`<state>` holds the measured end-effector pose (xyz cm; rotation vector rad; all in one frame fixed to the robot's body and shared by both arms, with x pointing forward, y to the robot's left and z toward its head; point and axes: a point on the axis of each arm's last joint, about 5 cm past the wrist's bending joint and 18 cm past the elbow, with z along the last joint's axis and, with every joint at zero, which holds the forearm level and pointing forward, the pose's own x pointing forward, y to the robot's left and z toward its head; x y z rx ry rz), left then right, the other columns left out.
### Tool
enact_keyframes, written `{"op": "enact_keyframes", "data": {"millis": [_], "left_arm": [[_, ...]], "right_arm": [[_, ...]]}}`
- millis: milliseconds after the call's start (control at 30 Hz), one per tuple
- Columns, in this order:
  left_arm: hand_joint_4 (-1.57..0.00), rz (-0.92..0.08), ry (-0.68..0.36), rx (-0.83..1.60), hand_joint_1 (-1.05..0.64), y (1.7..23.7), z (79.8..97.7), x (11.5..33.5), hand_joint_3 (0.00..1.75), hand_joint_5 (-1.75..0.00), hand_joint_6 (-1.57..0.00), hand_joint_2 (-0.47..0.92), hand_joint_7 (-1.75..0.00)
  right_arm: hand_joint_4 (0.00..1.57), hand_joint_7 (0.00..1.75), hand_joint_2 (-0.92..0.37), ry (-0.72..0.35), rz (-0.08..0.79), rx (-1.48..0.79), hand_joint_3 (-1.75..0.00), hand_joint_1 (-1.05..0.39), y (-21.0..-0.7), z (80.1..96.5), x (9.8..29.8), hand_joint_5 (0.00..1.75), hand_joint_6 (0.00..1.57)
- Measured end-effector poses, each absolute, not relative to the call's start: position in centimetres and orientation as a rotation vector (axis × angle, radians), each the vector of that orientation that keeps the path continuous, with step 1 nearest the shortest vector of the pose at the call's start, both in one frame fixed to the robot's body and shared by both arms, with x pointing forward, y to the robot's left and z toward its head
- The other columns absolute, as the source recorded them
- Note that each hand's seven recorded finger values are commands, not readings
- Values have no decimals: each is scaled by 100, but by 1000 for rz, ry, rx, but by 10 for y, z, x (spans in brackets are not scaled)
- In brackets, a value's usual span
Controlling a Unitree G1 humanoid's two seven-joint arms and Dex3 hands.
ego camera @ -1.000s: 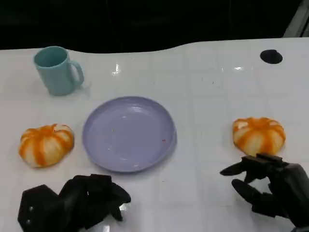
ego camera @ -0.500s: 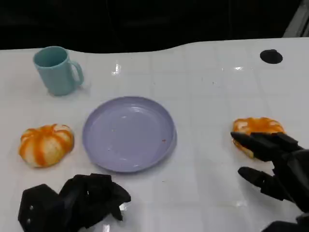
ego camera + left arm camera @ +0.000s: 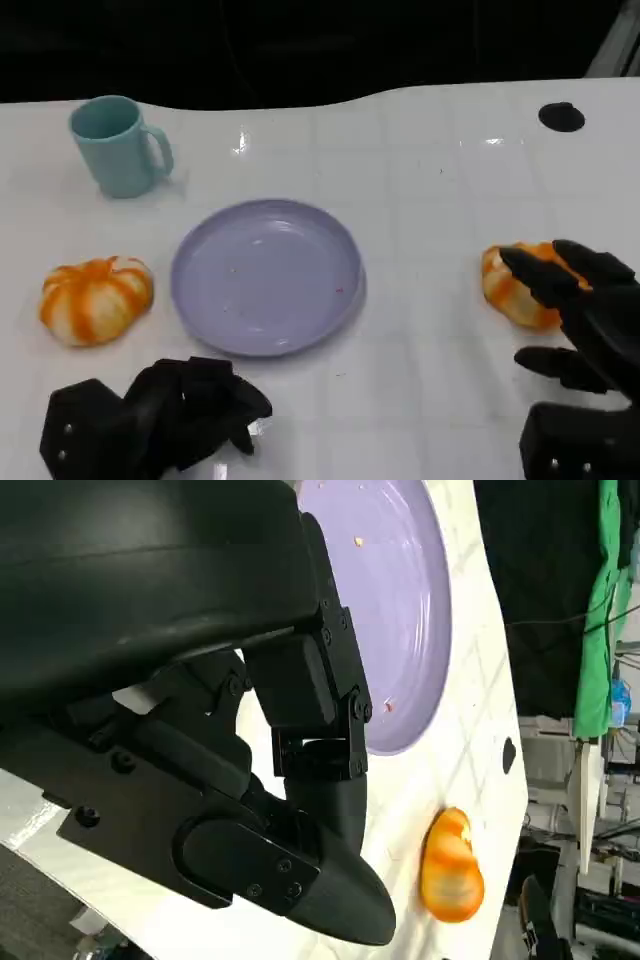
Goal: Grasp the bread from the table and place it into the plate.
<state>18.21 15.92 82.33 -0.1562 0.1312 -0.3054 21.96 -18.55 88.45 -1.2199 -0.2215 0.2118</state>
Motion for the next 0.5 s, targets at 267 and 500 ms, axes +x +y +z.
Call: {"op": "enact_keyframes", "data": {"millis": [267,500], "left_arm": [[-90,-305,130,-159,-103,159,823,182,0,-150,-139,83,-58],[-90,-305,129,-160,-104,158,824,182,0,-150,-140,83,-57]], "right_arm": [[6,2,-88,-198,249,-1292,-1,-50,-176,896,238,16,22],[9,3,-82,-168,280,-1318,0,-41,-167,895,250,19,27]]}}
